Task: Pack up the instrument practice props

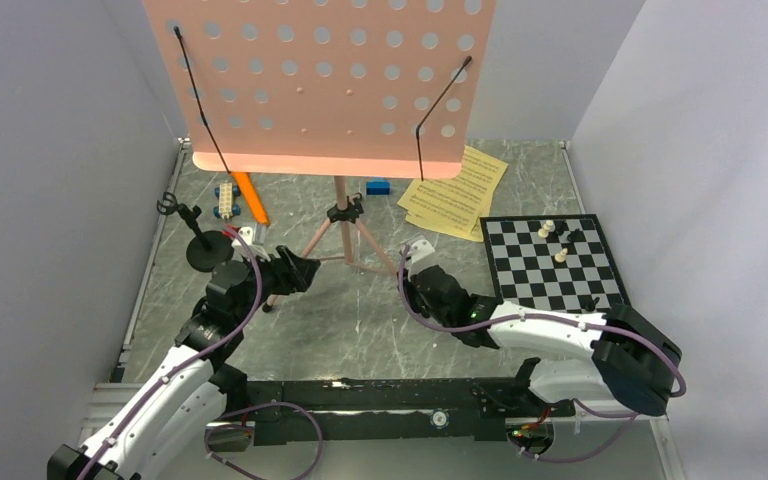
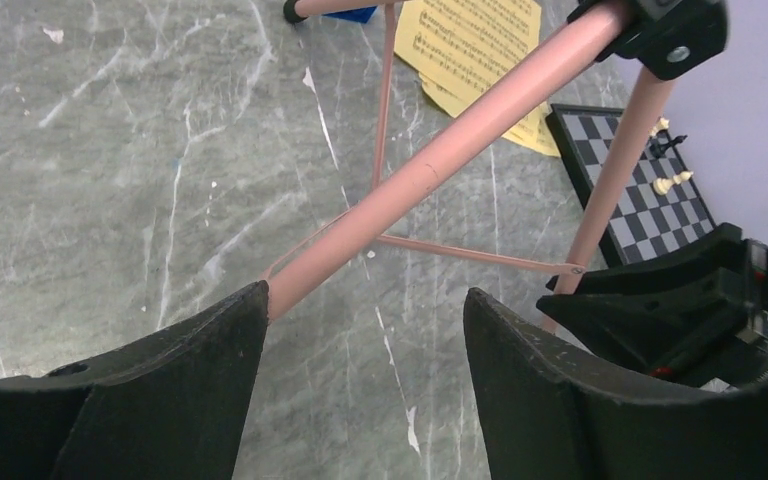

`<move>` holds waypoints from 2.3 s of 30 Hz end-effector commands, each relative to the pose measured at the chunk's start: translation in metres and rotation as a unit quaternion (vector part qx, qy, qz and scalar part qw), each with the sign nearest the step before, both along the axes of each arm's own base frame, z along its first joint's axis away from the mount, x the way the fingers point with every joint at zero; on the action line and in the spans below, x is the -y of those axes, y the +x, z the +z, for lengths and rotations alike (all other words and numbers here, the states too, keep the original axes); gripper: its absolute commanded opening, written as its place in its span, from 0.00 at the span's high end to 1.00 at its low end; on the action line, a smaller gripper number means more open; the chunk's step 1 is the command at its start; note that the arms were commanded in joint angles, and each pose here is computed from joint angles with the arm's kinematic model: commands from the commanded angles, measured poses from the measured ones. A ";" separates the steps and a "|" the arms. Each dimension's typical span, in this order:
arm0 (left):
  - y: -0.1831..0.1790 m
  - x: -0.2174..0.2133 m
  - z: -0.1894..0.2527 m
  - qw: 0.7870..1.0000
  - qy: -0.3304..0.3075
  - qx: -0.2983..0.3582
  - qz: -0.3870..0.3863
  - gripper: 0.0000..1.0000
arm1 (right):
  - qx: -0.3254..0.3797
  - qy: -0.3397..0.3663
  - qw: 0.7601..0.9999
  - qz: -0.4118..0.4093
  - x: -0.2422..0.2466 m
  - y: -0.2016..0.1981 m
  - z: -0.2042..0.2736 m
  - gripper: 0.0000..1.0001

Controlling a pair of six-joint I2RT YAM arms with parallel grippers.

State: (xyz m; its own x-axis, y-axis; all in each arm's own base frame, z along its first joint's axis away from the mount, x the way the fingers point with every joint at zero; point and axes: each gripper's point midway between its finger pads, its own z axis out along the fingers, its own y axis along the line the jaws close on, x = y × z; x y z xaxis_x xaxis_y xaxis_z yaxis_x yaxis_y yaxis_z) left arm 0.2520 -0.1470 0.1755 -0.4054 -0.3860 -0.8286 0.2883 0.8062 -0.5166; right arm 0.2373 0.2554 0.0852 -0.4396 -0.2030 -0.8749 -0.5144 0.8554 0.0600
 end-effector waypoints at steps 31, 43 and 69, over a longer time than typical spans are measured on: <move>0.040 0.026 -0.002 1.000 -0.008 0.003 0.004 0.46 | -0.009 -0.101 0.989 0.104 -0.098 -0.108 -0.018 1.00; 0.056 0.003 0.007 0.997 0.033 0.013 0.070 0.33 | 0.001 -0.128 0.981 0.148 -0.137 -0.107 -0.023 1.00; 0.006 0.003 0.161 0.951 -0.075 0.300 0.007 0.11 | -0.107 0.172 0.978 0.050 -0.044 -0.051 0.094 0.34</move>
State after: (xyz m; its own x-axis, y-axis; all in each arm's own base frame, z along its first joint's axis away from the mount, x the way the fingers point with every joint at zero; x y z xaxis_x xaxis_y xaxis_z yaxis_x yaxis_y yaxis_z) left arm 0.2641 -0.1305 0.2809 0.0179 -0.4972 -0.8674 0.3952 0.8005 -0.4506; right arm 0.1779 0.2965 0.1616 -0.5193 -0.1165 -0.8466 -0.5422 0.8107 0.2210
